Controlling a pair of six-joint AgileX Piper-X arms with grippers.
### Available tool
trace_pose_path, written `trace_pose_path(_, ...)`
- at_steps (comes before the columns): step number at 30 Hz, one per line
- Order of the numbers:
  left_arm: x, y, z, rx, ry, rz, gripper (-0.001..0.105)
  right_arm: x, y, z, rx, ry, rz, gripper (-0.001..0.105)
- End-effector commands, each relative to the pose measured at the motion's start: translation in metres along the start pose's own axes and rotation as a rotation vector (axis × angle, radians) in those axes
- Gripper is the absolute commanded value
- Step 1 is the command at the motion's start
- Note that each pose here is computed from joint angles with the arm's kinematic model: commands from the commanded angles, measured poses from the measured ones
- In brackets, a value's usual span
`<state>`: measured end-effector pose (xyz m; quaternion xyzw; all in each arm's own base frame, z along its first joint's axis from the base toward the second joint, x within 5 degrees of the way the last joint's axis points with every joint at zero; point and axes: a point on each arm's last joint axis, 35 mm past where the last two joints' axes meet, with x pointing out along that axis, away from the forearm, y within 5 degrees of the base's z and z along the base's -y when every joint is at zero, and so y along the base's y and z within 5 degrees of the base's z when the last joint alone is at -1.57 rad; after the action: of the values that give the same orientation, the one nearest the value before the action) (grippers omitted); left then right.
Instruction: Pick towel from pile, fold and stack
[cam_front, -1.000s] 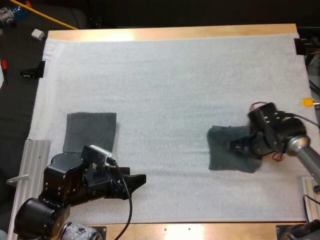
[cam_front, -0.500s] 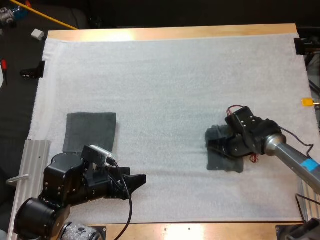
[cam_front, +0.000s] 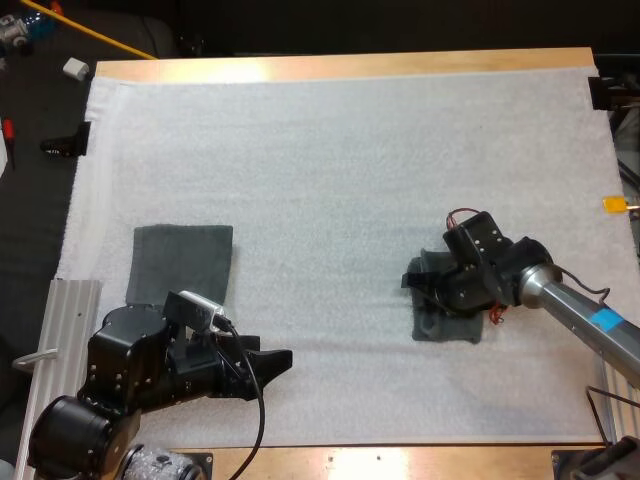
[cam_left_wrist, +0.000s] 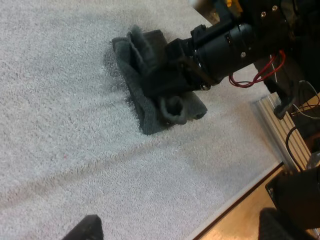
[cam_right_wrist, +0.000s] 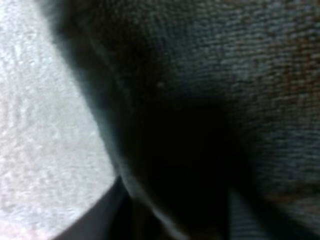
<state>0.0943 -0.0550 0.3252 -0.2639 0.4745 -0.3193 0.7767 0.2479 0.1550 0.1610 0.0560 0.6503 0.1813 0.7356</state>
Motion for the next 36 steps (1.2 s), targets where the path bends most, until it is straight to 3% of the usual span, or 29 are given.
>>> trace_pose_path(1,-0.001,-0.002,0.0,0.015,-0.004,-0.014,0.061,-0.003,0.004,0.002,-0.012,-0.001,0.054,0.076)
trace_pose_path(6,-0.002,-0.002,0.0,0.018,-0.01,-0.013,0.061,-0.007,0.008,0.001,-0.012,-0.001,0.111,0.066)
trace_pose_path(20,-0.003,-0.003,0.0,0.02,-0.01,-0.012,0.061,0.023,0.031,-0.011,0.009,0.084,0.12,0.065)
trace_pose_path(29,-0.001,-0.001,-0.001,0.021,-0.002,-0.007,0.062,-0.007,0.035,-0.011,-0.064,0.015,0.159,0.065)
trace_pose_path(36,-0.001,-0.001,0.0,0.028,-0.003,-0.004,0.062,-0.06,0.037,-0.026,-0.142,-0.108,0.063,0.065)
